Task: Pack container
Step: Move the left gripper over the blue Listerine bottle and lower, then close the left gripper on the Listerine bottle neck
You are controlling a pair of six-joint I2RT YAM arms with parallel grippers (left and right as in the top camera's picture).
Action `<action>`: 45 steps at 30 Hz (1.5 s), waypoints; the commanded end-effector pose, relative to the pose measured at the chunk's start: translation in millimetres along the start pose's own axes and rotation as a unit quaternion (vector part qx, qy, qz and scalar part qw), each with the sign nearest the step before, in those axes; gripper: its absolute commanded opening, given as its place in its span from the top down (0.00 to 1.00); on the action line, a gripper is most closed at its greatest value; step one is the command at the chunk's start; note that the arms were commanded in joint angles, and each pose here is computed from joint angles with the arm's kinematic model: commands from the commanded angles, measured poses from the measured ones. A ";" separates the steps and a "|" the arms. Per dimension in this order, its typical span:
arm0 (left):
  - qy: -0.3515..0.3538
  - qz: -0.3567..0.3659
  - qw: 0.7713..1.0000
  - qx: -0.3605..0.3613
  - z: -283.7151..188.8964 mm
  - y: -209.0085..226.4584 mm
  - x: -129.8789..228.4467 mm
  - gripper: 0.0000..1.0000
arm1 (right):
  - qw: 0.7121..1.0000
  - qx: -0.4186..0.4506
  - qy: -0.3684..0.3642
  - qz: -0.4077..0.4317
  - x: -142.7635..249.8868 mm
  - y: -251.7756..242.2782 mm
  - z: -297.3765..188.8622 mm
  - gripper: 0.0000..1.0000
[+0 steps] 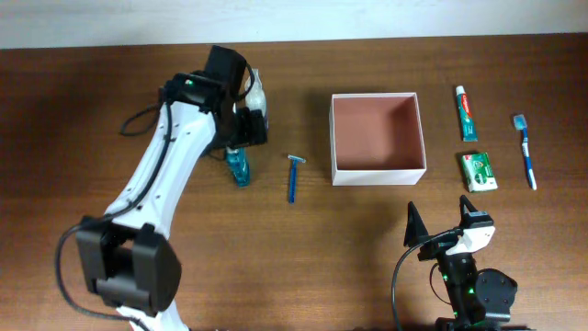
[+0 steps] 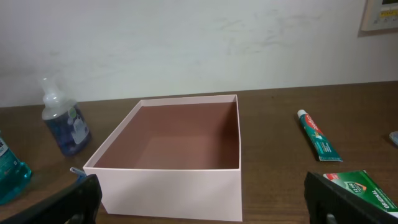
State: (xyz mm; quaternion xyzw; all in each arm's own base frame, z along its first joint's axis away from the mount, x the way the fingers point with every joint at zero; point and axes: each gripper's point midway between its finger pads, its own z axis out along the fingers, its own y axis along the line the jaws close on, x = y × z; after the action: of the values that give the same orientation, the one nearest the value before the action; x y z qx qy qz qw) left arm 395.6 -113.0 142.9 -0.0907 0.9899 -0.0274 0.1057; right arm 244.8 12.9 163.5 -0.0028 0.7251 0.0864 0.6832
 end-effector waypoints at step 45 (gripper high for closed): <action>0.069 -0.001 0.997 -0.024 42.4 2.5 15.0 0.25 | 1.000 -0.004 0.001 0.002 1.9 1.5 -0.1 0.01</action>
State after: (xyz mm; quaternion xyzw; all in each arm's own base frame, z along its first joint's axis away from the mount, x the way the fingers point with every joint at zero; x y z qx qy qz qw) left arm 386.5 -113.1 110.5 -0.1018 0.9936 -0.0132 0.0472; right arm 244.8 12.9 163.5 -0.0027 0.7251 0.0865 0.6832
